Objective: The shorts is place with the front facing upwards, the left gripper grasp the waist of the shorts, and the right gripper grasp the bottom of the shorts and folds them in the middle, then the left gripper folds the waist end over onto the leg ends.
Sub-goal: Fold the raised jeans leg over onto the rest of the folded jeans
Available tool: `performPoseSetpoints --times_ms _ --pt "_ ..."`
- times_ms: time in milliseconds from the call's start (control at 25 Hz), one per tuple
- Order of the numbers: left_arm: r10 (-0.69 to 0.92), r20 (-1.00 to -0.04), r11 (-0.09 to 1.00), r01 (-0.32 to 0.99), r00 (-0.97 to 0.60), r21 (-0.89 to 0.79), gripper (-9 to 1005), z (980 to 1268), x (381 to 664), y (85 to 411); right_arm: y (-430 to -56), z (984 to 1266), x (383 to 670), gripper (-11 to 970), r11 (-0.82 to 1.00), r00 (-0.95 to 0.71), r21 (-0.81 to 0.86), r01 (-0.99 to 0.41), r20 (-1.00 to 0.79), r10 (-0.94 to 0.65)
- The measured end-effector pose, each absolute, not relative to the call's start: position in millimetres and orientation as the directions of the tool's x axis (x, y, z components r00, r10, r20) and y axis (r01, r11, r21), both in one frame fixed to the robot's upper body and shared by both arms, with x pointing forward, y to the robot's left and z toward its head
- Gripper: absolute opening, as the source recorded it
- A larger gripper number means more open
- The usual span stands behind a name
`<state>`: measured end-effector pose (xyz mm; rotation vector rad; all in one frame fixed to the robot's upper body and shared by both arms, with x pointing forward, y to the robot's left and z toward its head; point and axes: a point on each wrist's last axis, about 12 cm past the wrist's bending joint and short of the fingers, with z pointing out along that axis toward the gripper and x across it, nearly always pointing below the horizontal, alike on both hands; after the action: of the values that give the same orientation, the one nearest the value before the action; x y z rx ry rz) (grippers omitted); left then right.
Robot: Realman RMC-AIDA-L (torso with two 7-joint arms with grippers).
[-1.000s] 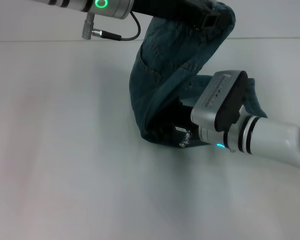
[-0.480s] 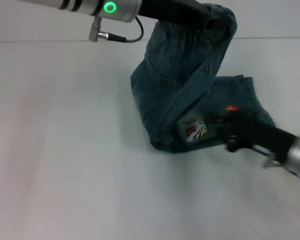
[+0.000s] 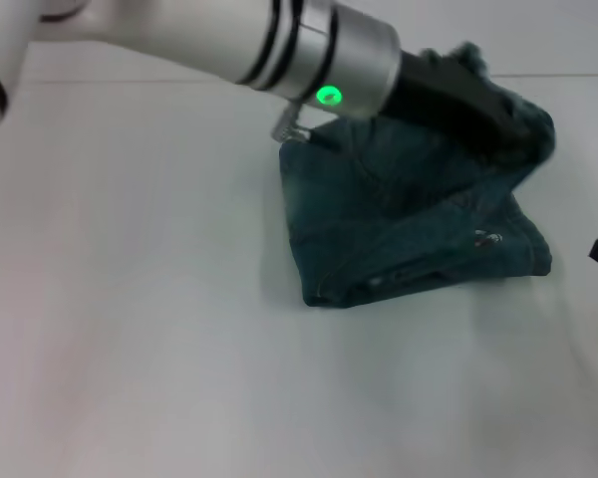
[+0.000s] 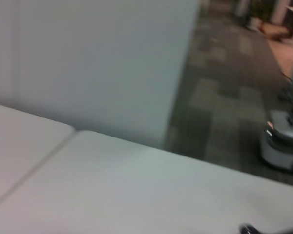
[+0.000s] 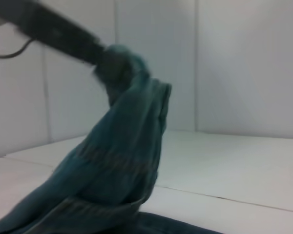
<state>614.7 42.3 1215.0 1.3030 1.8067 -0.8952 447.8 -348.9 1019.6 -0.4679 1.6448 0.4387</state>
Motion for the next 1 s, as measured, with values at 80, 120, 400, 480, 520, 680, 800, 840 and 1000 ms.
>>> performPoseSetpoints --times_ms 80,120,400,480,520,680,800,840,1000 --pt "0.489 -0.851 0.216 0.972 -0.192 -0.095 51 1209 608 30 -353 1019 444 4 0.850 -0.114 0.018 -0.526 -0.992 -0.050" --pt "0.497 -0.849 0.210 0.974 -0.179 -0.083 51 1207 605 25 -354 1019 444 4 0.851 -0.116 0.019 -0.525 -0.992 -0.050" --pt "0.477 -0.860 0.270 0.961 -0.182 -0.053 151 1200 605 12 -352 1018 443 5 0.844 -0.126 0.027 -0.536 -0.991 -0.048" --pt "0.467 -0.864 0.283 0.958 -0.186 -0.052 184 1200 606 12 -351 1017 443 5 0.842 -0.131 0.030 -0.538 -0.990 -0.048" --pt "0.466 -0.865 0.288 0.956 -0.187 -0.052 201 1199 607 12 -351 1017 443 5 0.841 -0.134 0.033 -0.539 -0.990 -0.047" --pt "0.465 -0.865 0.299 0.953 -0.188 -0.047 315 1197 608 14 -351 1018 444 5 0.839 -0.136 0.036 -0.543 -0.990 -0.046" --pt "0.467 -0.863 0.305 0.951 -0.193 -0.048 436 1195 609 15 -351 1018 445 6 0.839 -0.136 0.038 -0.544 -0.990 -0.043" --pt "0.467 -0.863 0.307 0.951 -0.194 -0.047 519 1194 609 15 -351 1018 445 6 0.838 -0.137 0.040 -0.544 -0.990 -0.042" --pt "0.476 -0.858 0.307 0.951 -0.194 -0.045 758 1192 609 17 -351 1019 446 6 0.840 -0.137 0.041 -0.542 -0.990 -0.040"
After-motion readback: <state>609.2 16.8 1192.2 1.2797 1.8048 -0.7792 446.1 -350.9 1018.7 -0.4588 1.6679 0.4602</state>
